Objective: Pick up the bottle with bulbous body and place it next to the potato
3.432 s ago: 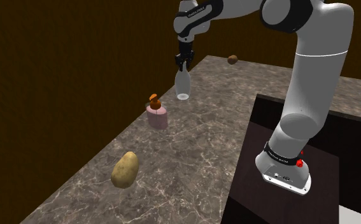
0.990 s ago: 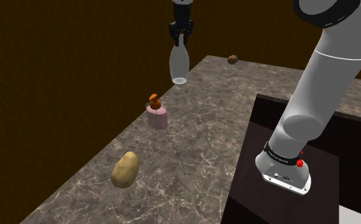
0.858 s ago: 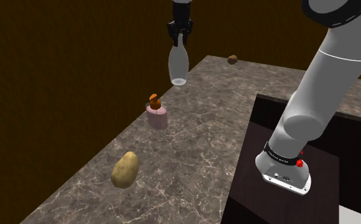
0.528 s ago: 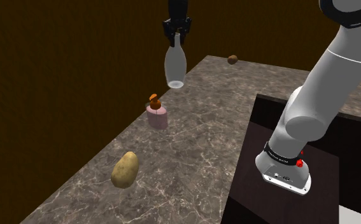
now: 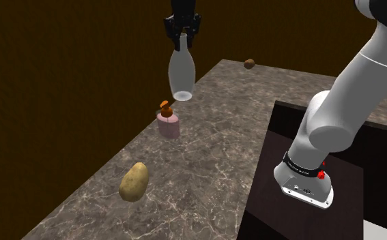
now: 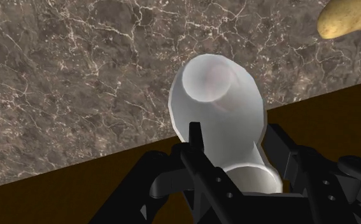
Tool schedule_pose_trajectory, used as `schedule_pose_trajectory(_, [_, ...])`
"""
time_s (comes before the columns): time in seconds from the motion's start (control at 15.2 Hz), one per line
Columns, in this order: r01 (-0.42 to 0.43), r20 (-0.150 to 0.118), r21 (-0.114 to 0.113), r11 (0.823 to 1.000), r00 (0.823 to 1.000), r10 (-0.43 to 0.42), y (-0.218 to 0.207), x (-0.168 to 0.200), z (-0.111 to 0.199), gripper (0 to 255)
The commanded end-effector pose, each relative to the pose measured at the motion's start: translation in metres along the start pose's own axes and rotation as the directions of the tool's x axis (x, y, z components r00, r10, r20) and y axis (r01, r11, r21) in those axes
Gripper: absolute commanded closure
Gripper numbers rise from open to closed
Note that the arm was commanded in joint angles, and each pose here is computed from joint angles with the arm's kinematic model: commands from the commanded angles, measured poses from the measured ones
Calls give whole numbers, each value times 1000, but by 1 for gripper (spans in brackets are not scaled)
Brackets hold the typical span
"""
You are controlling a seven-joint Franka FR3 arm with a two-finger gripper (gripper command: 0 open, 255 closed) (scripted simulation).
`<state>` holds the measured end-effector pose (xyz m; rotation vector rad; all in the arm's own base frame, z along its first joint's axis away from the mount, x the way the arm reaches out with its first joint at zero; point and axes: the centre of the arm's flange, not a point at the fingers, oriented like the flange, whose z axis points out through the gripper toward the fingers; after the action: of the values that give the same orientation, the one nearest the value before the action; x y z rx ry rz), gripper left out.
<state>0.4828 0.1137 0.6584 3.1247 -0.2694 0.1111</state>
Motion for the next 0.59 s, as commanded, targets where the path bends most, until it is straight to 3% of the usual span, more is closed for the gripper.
schedule_pose_trajectory(0.0, [-1, 0, 0, 1000, 1000, 1, -21, -16, -7, 255])
schedule_pose_trajectory(0.53, [-1, 0, 0, 1000, 1000, 1, -103, -75, -37, 255])
